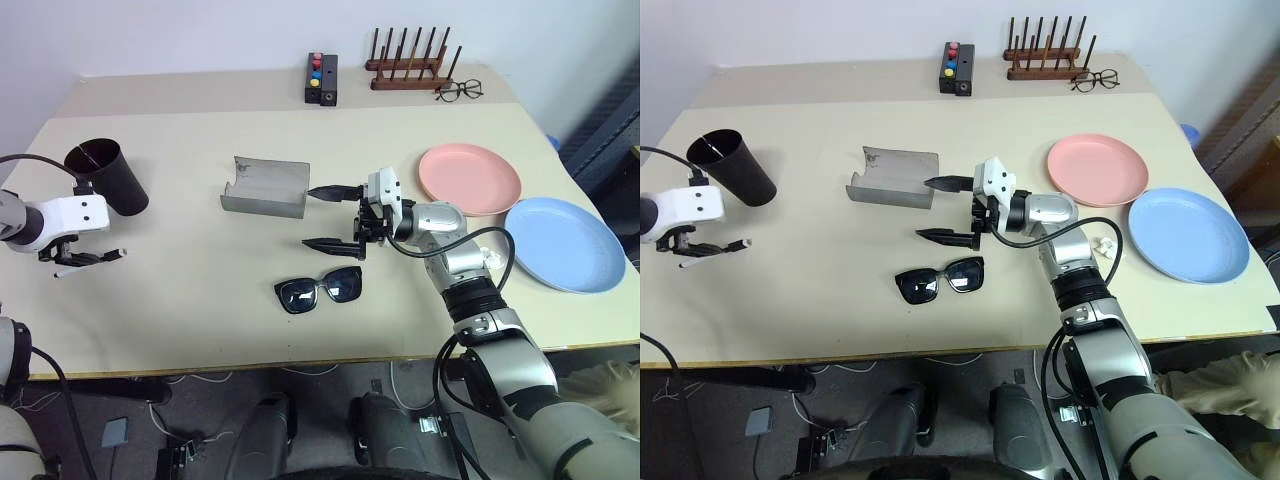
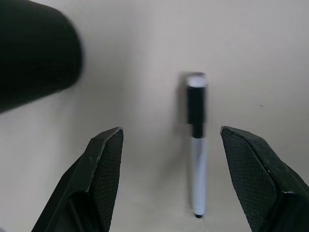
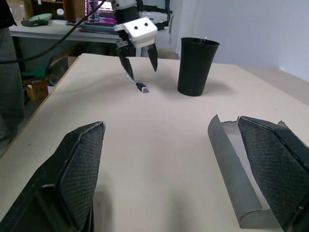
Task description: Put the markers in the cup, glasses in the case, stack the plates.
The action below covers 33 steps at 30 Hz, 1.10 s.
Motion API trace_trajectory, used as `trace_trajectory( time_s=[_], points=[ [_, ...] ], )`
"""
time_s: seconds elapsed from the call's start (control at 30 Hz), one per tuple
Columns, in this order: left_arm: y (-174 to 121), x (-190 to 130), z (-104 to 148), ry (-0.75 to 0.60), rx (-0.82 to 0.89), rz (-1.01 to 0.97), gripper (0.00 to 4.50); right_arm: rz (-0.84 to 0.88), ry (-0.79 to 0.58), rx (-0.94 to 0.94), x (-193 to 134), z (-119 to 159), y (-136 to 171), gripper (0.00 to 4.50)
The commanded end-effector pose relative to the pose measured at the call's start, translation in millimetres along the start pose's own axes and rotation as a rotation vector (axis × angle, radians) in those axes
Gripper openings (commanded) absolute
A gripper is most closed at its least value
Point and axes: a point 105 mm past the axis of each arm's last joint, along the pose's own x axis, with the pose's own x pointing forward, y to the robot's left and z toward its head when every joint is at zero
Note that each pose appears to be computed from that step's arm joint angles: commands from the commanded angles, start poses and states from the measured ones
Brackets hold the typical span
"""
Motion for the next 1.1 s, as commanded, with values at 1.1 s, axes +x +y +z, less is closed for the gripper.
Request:
trace_trajectory(
  time_s=[1.1],
  points=[
    [-4.8, 21.4, 6.1, 0.104, 0.006, -0.064, 3.25, -0.055, -0.042, -0.033, -6.3, 16.3, 2.0, 4.50]
  ],
)
